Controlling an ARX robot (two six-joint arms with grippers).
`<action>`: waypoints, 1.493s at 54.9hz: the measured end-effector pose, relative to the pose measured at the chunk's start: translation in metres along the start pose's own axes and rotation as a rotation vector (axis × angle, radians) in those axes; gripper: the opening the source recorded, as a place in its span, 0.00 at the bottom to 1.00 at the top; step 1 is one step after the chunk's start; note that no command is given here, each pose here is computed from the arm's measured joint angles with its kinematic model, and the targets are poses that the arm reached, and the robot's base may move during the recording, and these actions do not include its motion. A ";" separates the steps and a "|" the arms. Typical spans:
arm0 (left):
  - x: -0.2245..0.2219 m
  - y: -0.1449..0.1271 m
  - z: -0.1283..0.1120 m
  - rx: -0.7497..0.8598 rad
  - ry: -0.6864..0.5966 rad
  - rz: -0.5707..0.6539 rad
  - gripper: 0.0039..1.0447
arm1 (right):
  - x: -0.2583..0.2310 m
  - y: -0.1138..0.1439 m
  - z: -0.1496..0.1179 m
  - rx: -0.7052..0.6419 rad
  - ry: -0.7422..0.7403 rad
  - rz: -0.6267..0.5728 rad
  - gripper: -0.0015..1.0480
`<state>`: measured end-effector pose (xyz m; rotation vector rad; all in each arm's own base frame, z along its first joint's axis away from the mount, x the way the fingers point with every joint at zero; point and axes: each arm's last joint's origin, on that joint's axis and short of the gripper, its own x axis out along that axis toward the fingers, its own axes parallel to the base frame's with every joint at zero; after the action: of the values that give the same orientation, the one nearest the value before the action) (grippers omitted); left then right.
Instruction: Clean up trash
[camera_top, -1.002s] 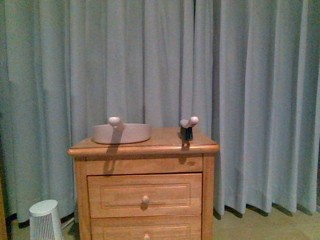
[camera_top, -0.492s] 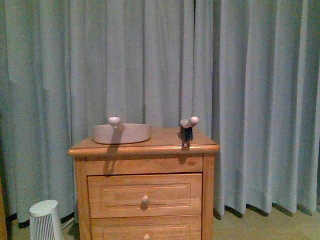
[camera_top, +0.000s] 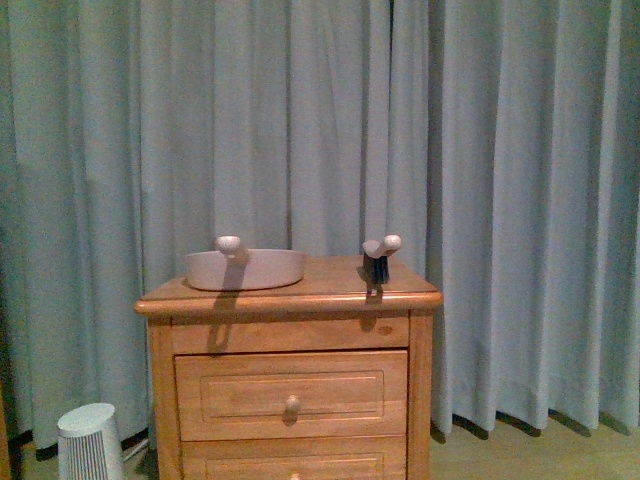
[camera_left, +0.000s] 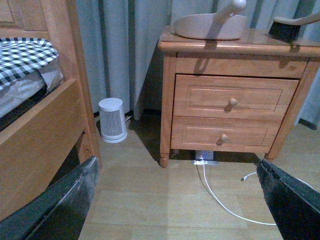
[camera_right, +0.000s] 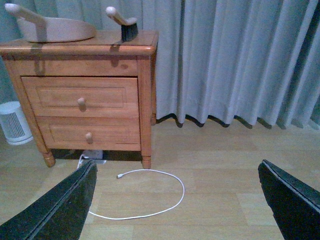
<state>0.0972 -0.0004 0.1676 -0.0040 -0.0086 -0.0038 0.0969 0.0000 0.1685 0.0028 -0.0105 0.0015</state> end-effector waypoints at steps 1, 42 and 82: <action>0.000 0.000 0.000 0.000 0.000 0.000 0.93 | 0.000 0.000 0.000 0.000 0.000 0.000 0.93; 0.000 0.000 0.000 0.000 0.000 -0.001 0.93 | 0.000 0.000 0.000 0.000 -0.001 -0.002 0.93; 0.000 0.000 0.000 0.000 0.000 0.000 0.93 | 0.000 0.000 0.000 0.000 -0.001 -0.002 0.93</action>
<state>0.0972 -0.0004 0.1676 -0.0040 -0.0086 -0.0042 0.0969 -0.0001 0.1685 0.0025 -0.0113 -0.0004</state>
